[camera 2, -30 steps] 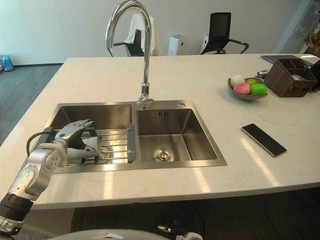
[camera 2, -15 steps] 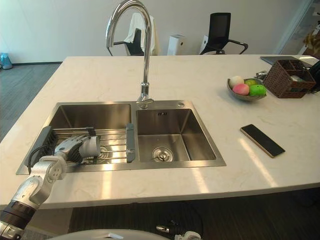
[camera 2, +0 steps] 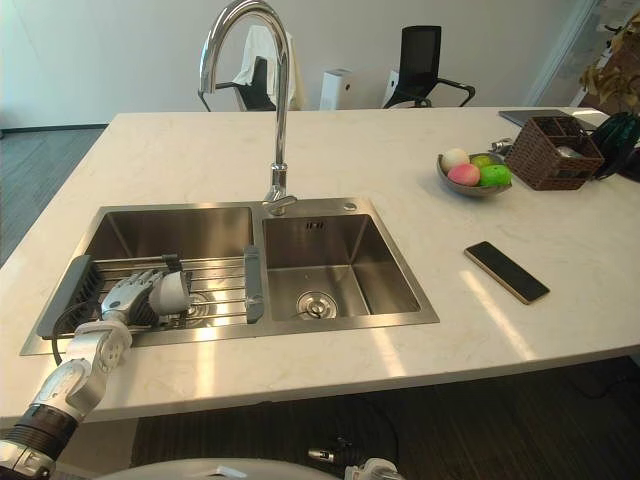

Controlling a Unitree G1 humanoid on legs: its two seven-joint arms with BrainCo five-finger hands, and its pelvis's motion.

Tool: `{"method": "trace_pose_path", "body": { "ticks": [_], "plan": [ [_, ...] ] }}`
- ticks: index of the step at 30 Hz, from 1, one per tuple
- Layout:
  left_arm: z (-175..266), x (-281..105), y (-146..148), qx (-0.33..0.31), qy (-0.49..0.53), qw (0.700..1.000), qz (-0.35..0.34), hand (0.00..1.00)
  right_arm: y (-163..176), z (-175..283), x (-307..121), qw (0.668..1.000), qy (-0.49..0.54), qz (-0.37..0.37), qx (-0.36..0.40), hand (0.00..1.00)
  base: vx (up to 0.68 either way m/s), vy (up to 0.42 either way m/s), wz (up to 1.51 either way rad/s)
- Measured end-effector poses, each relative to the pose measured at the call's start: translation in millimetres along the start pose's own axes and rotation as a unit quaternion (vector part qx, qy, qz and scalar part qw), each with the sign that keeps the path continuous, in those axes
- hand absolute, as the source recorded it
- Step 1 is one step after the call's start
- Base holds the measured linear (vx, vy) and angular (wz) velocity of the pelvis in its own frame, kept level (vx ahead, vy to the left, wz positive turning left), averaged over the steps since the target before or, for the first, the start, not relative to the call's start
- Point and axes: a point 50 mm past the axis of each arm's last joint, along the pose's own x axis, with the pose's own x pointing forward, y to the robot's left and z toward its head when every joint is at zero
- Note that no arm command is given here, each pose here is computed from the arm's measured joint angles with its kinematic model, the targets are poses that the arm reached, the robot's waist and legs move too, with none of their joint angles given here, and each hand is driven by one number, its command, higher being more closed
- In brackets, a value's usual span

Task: Walk over to the sink, pick up the cup, carry it to the dishwasher, place the cup inside the dishwasher, then close the dishwasher door

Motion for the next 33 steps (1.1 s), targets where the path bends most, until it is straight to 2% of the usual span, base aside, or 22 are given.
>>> {"method": "trace_pose_path", "body": {
  "ticks": [7,19,33],
  "plan": [
    [-3,7,2,-0.001,0.016,1.000,0.001,0.00,0,2,0,1.000,0.002,0.005,-0.018,0.00,-0.01,-0.013,-0.03],
    [-10,13,-3,0.033,0.033,0.999,-0.026,0.00,-2,2,-1,1.000,0.002,0.011,-0.021,0.00,-0.04,-0.026,-0.07],
    [-17,16,-13,0.020,0.039,0.998,-0.052,0.00,-8,5,-3,0.999,0.011,0.007,-0.047,0.00,-0.01,-0.009,-0.03]
  ]
}}
